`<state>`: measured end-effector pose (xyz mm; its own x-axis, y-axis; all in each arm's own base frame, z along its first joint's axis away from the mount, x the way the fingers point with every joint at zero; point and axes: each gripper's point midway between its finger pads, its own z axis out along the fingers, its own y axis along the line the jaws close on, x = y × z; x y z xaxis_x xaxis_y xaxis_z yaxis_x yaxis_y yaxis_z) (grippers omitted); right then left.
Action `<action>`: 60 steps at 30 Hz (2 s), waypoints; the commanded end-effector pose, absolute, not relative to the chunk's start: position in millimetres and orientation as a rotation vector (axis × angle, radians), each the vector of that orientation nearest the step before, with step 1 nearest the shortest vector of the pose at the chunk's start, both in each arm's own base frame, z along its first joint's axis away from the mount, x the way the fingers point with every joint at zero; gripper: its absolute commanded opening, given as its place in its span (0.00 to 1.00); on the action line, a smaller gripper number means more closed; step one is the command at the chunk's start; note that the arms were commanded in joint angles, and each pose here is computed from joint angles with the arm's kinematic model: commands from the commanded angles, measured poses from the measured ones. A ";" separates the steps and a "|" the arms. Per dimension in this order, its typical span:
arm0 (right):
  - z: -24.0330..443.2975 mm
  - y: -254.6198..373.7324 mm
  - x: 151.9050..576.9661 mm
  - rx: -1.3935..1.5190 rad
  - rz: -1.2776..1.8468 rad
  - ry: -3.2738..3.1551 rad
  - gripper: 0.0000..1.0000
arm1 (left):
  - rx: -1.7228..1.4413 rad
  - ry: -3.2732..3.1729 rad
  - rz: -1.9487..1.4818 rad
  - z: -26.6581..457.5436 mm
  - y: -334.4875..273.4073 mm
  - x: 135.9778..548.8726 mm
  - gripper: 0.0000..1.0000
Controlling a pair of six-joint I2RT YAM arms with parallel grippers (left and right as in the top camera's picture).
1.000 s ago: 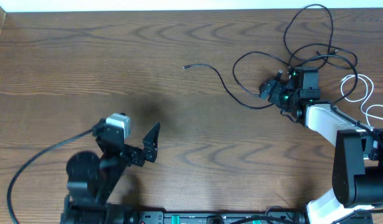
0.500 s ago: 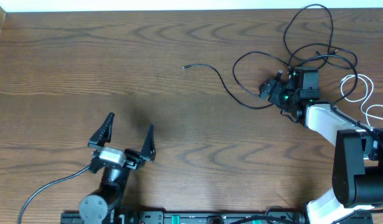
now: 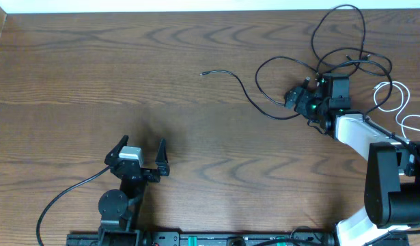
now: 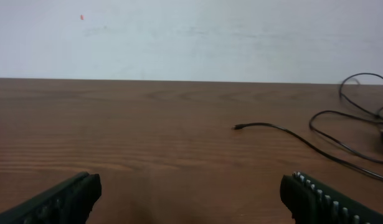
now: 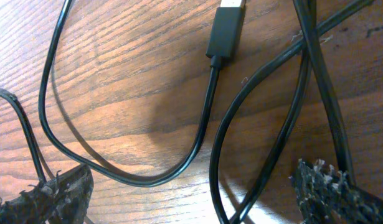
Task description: Untangle cables
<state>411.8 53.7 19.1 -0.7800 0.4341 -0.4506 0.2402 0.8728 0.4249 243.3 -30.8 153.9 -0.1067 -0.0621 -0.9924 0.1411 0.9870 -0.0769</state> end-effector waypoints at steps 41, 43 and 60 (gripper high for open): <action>9.9 59.7 398.4 0.514 0.491 2.529 0.99 | 0.051 1.722 -0.152 138.0 -27.6 242.6 0.98; 16.9 59.3 394.3 0.509 0.495 2.514 0.99 | 0.051 1.722 -0.152 138.0 -27.6 242.6 0.98; 1.8 33.2 240.4 0.541 0.391 2.434 0.99 | 0.051 1.722 -0.152 138.0 -27.6 242.6 0.98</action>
<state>259.2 47.2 17.7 -0.7530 0.4477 -0.4823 0.2250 0.8639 0.4506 243.5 -27.5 153.7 -0.1091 -0.0616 -0.9921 0.1217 0.9897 -0.0748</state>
